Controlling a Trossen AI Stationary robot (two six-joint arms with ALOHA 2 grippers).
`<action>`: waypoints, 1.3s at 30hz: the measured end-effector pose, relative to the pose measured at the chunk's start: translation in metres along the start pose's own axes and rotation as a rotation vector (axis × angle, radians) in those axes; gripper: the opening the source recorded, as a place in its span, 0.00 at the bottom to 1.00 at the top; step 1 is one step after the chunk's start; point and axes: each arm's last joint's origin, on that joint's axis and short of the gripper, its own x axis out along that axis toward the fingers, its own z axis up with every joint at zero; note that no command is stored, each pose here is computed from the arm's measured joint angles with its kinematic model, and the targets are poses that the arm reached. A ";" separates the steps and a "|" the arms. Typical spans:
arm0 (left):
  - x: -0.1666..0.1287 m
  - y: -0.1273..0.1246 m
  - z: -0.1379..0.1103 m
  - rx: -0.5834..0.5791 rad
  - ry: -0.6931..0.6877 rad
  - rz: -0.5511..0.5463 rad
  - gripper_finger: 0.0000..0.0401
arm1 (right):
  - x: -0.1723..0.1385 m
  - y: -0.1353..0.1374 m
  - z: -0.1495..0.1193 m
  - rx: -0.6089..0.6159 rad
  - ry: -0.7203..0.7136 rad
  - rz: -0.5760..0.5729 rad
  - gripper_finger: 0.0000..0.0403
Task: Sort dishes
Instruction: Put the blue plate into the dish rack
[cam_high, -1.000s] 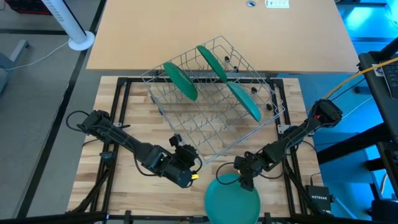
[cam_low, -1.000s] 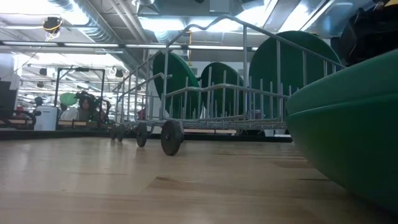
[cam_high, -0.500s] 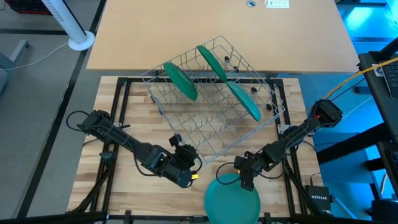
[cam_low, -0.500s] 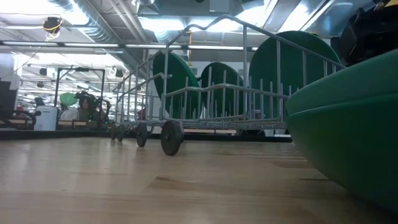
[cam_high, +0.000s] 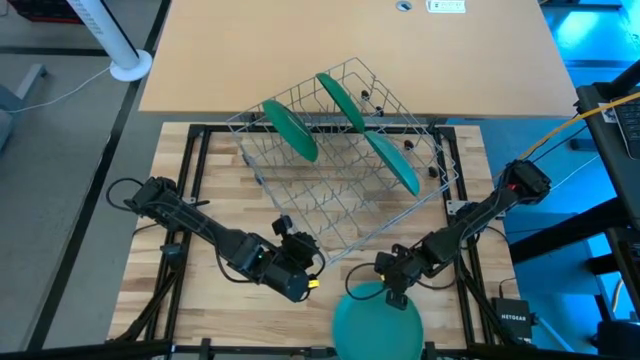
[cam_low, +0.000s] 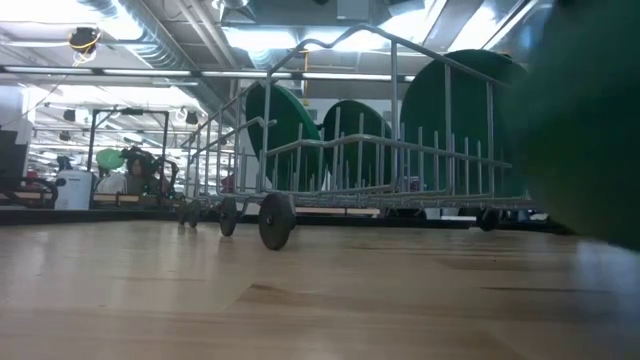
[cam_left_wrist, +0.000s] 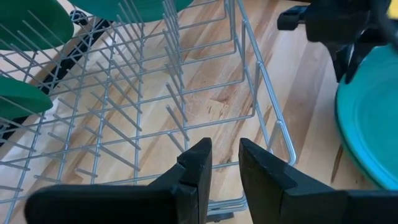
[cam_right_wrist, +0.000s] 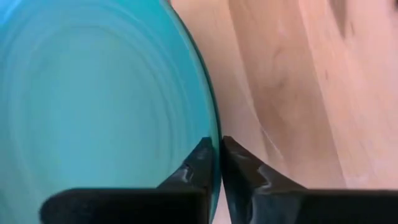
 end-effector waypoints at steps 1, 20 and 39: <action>0.000 0.000 0.000 -0.001 0.000 0.001 0.18 | -0.003 0.002 0.002 0.000 -0.007 -0.005 0.07; 0.001 0.001 0.000 -0.001 0.001 0.002 0.18 | -0.026 0.011 0.011 -0.061 -0.002 -0.156 0.03; -0.004 -0.021 0.021 0.057 -0.110 -0.308 0.18 | -0.090 0.034 0.034 -0.139 -0.112 -0.387 0.02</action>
